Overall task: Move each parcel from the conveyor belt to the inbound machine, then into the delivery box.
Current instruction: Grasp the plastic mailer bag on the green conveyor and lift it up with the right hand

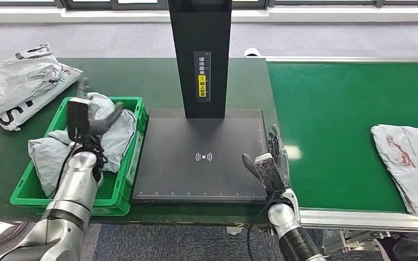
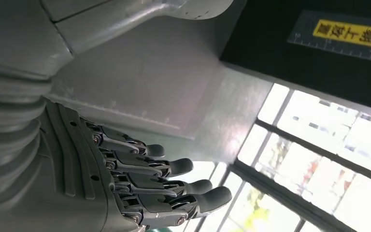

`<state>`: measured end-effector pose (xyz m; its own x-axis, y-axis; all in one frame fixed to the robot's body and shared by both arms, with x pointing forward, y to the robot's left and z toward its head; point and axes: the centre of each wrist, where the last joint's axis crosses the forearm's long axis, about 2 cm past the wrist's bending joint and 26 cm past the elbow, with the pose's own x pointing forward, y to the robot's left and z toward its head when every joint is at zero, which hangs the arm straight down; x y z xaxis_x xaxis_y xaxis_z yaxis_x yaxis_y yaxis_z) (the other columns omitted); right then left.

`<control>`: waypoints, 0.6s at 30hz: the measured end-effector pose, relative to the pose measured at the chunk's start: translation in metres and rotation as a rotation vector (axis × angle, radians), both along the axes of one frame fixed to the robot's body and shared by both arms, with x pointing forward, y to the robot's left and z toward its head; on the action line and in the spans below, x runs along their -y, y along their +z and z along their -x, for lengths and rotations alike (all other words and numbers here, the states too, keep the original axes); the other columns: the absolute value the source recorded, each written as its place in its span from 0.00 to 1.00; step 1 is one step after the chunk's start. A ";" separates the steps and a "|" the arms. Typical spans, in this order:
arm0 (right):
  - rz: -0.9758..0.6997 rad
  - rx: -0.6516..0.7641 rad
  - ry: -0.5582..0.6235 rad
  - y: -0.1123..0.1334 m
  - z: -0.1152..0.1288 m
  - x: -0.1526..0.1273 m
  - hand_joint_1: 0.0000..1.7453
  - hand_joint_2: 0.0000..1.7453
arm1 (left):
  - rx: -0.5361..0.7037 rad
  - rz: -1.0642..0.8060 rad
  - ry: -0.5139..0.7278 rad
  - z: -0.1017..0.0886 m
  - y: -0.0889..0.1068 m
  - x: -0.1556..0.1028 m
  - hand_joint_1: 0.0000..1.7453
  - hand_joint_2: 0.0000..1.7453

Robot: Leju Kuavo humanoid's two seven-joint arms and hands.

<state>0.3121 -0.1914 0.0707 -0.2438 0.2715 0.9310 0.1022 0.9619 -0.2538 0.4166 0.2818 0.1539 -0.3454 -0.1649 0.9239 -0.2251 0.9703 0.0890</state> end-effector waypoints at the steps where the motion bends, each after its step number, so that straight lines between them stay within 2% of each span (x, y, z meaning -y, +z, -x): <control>1: 0.024 0.017 -0.019 0.002 -0.003 0.001 0.00 1.00 | -0.007 -0.001 -0.068 0.003 -0.005 0.014 0.00 1.00; 5: 0.146 0.069 -0.107 0.006 -0.014 0.008 0.00 1.00 | -0.019 0.008 -0.247 0.018 -0.021 0.068 0.00 1.00; 9: 0.261 0.083 -0.202 0.004 -0.023 0.022 0.00 1.00 | -0.056 0.049 -0.403 0.032 -0.034 0.109 0.00 1.00; 13: 0.345 0.078 -0.229 -0.004 -0.027 0.041 0.00 1.00 | -0.107 0.083 -0.483 0.044 -0.046 0.133 0.00 1.00; 18: 0.580 0.065 -0.258 -0.010 -0.026 0.070 0.00 1.00 | -0.148 0.086 -0.519 0.052 -0.055 0.148 0.00 1.00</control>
